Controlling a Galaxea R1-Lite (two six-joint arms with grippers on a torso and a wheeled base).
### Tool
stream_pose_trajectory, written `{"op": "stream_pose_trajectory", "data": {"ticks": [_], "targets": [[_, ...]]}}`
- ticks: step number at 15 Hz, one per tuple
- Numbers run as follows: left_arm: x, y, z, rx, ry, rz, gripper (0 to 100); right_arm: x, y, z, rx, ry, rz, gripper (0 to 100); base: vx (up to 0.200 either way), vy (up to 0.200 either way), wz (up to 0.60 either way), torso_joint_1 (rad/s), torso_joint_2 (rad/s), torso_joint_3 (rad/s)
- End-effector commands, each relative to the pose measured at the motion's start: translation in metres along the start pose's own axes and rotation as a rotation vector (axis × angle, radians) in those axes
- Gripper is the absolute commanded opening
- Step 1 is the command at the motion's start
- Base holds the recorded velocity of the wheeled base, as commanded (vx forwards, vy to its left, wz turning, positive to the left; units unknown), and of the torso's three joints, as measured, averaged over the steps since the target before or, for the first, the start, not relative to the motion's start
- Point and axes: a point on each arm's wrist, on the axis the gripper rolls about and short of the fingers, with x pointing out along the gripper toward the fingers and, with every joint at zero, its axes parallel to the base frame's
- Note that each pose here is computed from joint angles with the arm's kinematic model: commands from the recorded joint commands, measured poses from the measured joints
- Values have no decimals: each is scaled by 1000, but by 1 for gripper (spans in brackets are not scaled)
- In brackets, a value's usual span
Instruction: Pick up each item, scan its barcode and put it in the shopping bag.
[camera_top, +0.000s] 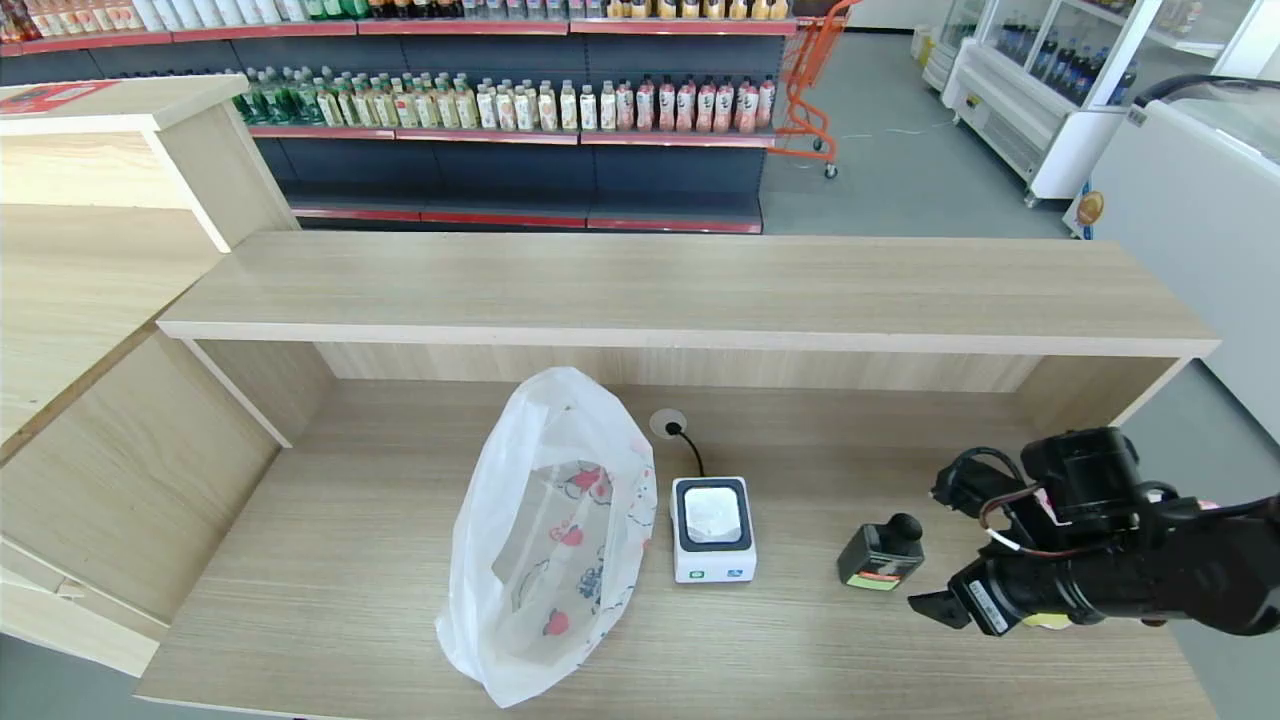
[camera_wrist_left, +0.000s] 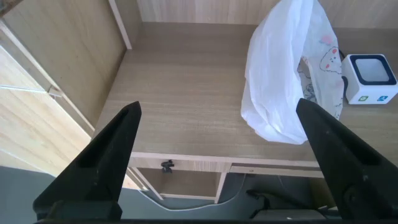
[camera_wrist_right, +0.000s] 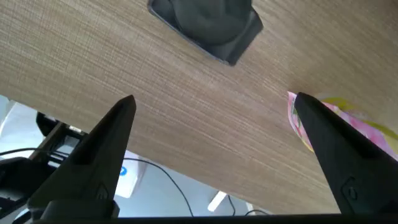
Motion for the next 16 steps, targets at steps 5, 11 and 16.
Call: {"op": "stream_pose_trajectory", "data": {"ticks": [5,11,16], "targets": [[0,0,0,0,0,0,100,60,15,34,-98,-74,23,100,0,0,0,0,0,0],[0,0,0,0,0,0,100,79,24,50,-172,-105,45,100,0,0,0,0,0,0],[0,0,0,0,0,0,100,80,29,51,-176,-135,48,0,0,0,0,0,0,0]]}}
